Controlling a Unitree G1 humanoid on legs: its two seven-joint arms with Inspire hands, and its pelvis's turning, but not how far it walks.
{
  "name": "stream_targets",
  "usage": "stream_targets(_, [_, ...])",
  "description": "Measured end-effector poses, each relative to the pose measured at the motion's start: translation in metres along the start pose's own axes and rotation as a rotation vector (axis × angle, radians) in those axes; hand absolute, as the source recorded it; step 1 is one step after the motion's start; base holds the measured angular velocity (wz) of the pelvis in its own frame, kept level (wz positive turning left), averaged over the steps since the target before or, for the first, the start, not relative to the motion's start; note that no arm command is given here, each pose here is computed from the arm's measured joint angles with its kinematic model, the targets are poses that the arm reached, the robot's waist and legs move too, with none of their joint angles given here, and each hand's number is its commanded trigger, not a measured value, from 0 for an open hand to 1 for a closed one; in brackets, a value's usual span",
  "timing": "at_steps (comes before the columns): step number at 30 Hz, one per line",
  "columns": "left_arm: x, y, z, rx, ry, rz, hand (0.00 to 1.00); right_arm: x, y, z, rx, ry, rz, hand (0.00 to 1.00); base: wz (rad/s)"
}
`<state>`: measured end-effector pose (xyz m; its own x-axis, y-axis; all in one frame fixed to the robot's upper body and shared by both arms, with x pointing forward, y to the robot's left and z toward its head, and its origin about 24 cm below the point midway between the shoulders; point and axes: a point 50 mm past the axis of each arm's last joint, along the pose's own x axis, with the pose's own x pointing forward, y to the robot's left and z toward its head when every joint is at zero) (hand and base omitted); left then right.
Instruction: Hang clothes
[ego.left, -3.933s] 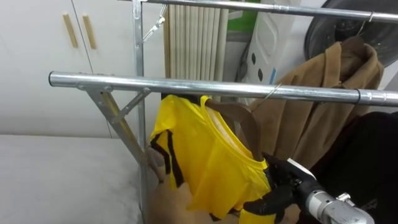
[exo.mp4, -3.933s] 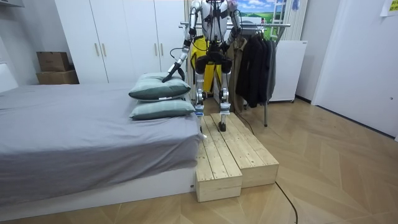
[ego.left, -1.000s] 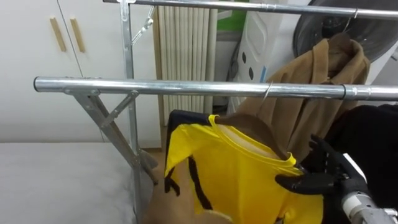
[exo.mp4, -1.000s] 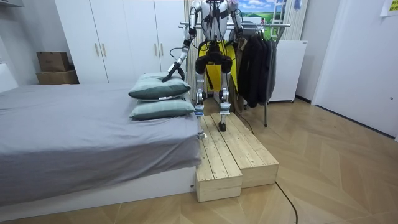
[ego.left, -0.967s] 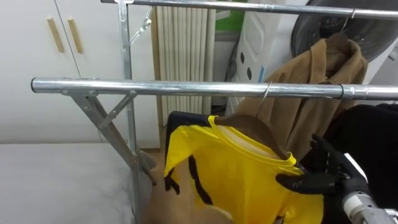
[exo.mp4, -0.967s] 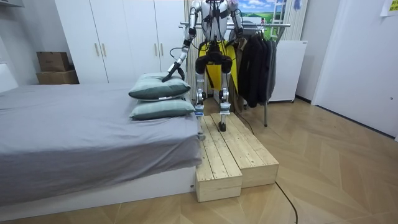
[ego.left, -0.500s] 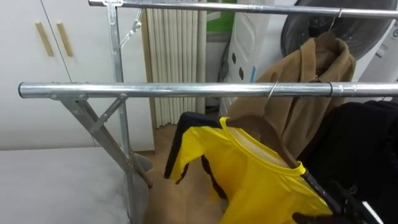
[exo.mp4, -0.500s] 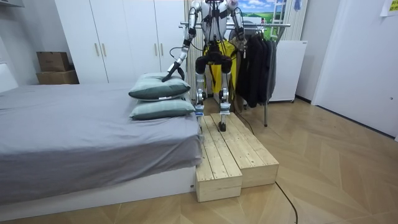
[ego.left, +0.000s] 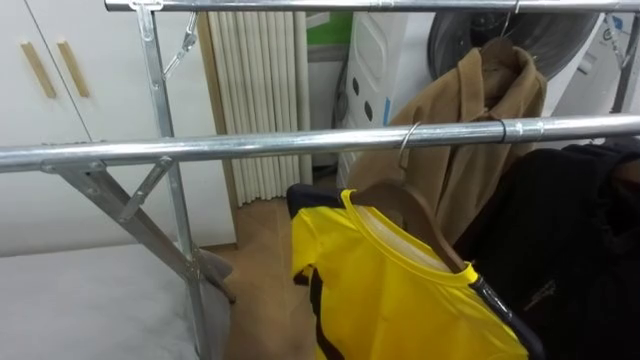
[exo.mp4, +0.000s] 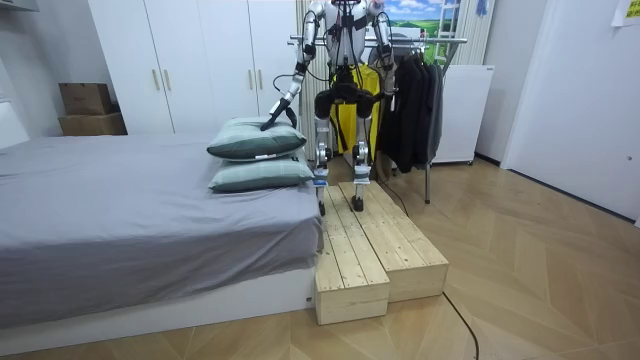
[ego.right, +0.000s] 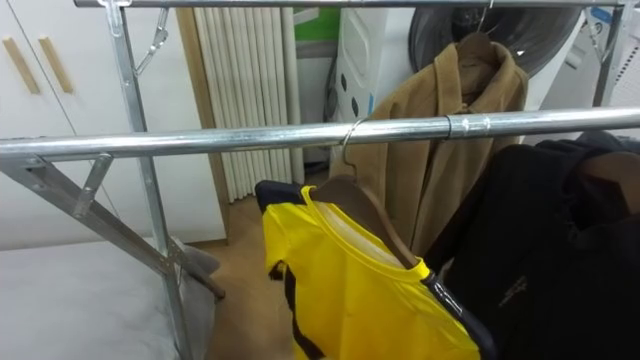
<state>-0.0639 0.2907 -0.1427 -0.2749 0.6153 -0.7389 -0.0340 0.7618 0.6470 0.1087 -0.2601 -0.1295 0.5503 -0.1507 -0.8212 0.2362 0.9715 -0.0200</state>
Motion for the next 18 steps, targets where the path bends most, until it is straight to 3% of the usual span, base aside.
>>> stream_targets(12, [-0.002,-0.009,-0.004,0.03,0.005,-0.011,0.0,-0.006,0.007,-0.059,0.002,0.206,0.048,0.0,-0.01])
stream_targets(18, [-0.002,-0.013,-0.009,0.057,0.017,-0.024,0.0,-0.009,0.005,-0.067,0.095,0.211,0.057,0.0,-0.01])
